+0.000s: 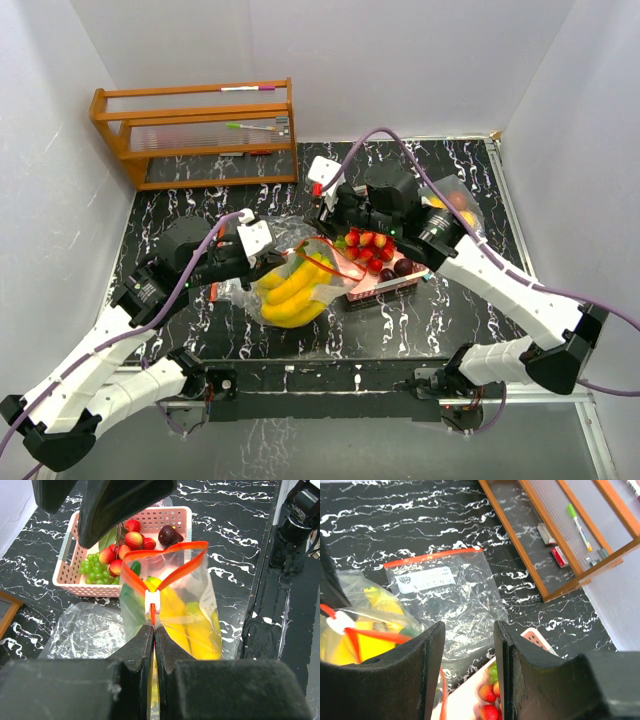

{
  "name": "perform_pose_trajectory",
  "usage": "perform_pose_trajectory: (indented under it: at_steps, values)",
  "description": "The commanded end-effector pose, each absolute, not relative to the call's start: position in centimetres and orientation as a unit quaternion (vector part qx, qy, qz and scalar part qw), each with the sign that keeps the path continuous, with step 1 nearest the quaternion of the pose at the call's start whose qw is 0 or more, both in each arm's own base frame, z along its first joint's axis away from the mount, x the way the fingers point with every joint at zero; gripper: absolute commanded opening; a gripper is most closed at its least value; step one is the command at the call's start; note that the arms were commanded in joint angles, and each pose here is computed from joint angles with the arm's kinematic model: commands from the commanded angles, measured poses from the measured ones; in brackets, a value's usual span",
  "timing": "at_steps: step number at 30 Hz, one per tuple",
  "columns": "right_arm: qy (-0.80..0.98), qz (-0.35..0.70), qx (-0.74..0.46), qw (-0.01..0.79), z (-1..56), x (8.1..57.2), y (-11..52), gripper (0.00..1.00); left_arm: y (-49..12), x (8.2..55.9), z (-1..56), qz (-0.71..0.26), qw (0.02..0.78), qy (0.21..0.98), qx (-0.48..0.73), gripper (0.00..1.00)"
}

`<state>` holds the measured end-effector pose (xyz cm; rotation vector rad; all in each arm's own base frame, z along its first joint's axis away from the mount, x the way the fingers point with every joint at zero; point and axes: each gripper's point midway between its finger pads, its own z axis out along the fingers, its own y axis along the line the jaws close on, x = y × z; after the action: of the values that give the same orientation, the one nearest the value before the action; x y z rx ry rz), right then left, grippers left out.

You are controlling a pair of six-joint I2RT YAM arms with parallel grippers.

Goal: Place the food in the zip-top bag and seal the zipper
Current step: Zip the zipper food storage bag at the center of the board.

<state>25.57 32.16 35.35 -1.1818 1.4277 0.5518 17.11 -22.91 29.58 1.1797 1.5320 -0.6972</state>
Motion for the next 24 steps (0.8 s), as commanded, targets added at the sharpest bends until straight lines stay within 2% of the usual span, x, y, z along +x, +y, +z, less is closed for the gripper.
perform_pose_trajectory:
  at_steps: [1, 12, 16, 24]
  values:
    - [0.617, 0.225, -0.484, 0.578, 35.4, 26.8, 32.3, 0.46, -23.0, 16.7, 33.1, -0.298, 0.558, 0.599, 0.491, 0.0]
    - [0.614, 0.22, -0.461, 0.602, 37.5, 24.5, 28.9, 0.46, -23.3, 17.0, 32.7, -0.298, 0.556, 0.599, 0.493, 0.0]
    - [0.61, 0.242, -0.484, 0.58, 36.4, 22.9, 28.9, 0.46, -23.5, 17.2, 32.6, -0.3, 0.555, 0.598, 0.494, 0.0]
    - [0.635, 0.253, -0.496, 0.535, 32.3, 22.7, 29.7, 0.46, -23.7, 17.3, 32.8, -0.301, 0.556, 0.596, 0.495, 0.0]
